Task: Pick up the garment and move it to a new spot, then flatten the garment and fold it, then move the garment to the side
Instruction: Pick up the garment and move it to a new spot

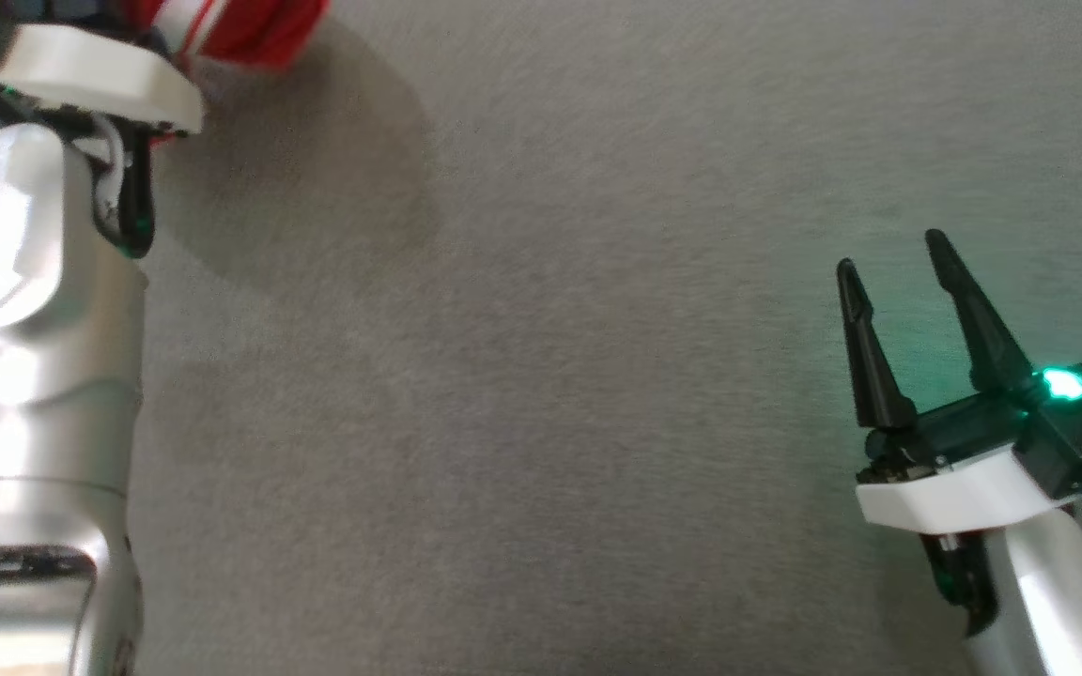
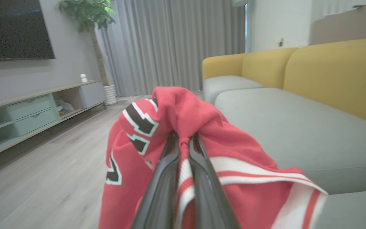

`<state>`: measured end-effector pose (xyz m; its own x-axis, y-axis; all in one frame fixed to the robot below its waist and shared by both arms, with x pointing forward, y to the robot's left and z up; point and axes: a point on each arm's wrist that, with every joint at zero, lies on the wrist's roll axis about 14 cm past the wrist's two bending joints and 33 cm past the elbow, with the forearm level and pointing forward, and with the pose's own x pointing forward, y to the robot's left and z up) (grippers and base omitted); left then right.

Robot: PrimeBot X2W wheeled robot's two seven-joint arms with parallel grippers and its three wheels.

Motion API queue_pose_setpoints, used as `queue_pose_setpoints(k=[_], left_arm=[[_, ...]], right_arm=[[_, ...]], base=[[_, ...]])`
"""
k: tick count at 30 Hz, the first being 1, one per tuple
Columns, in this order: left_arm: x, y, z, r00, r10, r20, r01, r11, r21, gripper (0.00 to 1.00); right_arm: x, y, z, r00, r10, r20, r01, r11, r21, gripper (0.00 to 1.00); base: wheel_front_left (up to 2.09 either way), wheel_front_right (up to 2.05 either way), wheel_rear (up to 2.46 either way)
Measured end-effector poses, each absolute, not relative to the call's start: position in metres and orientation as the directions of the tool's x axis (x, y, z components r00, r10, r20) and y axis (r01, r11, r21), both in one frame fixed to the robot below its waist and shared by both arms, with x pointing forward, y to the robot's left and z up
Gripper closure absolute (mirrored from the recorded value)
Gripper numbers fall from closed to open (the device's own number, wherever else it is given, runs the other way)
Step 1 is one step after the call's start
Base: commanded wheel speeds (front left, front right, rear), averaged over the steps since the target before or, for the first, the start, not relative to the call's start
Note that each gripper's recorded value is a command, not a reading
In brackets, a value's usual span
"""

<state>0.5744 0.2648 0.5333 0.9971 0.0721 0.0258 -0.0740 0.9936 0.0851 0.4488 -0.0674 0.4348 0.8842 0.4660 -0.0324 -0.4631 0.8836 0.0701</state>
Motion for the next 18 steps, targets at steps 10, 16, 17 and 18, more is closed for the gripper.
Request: queue_pose_setpoints(k=[10, 16, 17, 18], left_arm=[[0.554, 0.074, 0.605, 0.905, -0.409, 0.117, 0.404, 0.913, 0.060, 1.00], [0.495, -0.028, 0.545, 0.763, -0.646, -0.031, 0.646, 0.763, -0.021, 1.00], [0.482, -0.047, 0.534, 0.720, -0.692, -0.051, 0.691, 0.722, -0.042, 1.00], [0.471, -0.063, 0.524, 0.683, -0.728, -0.062, 0.724, 0.686, -0.070, 1.00]], right_arm=[[0.422, -0.126, 0.488, 0.967, 0.245, 0.064, -0.250, 0.965, 0.079, 0.00], [0.386, -0.167, 0.489, 0.993, 0.108, 0.037, -0.110, 0.990, 0.083, 0.00], [0.383, -0.173, 0.491, 0.995, 0.086, 0.042, -0.089, 0.993, 0.082, 0.00], [0.381, -0.179, 0.493, 0.997, 0.067, 0.046, -0.070, 0.994, 0.081, 0.00]], base=[[0.00, 0.00, 0.00], [0.00, 0.00, 0.00], [0.00, 0.00, 0.00], [0.00, 0.00, 0.00]])
